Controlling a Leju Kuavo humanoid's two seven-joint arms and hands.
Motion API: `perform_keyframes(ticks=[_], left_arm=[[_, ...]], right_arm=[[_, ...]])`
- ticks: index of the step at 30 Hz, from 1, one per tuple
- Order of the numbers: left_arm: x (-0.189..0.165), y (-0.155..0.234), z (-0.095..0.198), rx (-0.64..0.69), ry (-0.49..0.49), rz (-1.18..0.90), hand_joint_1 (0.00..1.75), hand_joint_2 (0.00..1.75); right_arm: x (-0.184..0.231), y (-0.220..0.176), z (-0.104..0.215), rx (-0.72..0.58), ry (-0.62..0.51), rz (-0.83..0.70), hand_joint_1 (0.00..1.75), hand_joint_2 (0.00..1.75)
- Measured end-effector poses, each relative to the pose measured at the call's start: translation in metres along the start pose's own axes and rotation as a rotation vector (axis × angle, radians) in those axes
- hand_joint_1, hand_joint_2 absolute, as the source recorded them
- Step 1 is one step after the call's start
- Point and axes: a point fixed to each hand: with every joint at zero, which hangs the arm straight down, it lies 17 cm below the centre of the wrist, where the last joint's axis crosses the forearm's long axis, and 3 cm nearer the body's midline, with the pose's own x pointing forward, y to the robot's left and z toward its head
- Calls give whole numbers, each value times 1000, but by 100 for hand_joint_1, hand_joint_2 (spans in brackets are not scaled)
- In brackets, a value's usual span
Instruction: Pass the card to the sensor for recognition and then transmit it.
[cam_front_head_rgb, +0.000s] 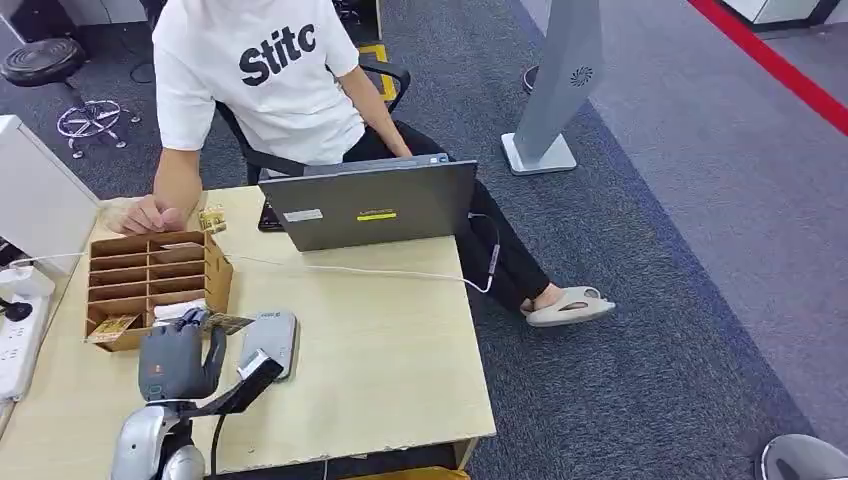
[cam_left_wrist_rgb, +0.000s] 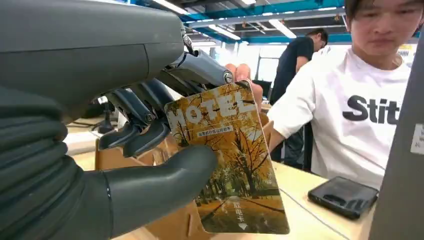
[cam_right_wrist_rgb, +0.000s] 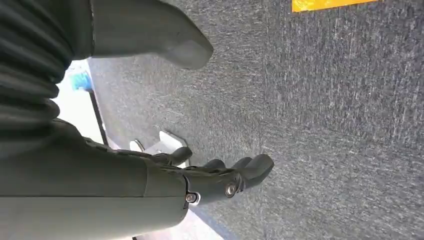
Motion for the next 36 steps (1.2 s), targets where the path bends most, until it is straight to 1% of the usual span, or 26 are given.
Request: perform_keyframes(ticks=[7, 18, 28, 36], left_arm=[[1, -17, 0, -32, 6, -34, 175, 175], [-5, -46, 11, -85, 10, -98, 175, 175], [-14, -54, 9, -95, 12, -145, 175, 175], [-22, -47, 6, -68, 14, -159, 175, 175]], right_arm=[[1, 1, 0, 2, -6, 12, 0, 175], [0, 1, 0, 4, -5, 26, 0, 175], [1, 2, 1, 4, -12, 42, 0, 175], [1, 2, 1, 5, -9, 37, 0, 175]])
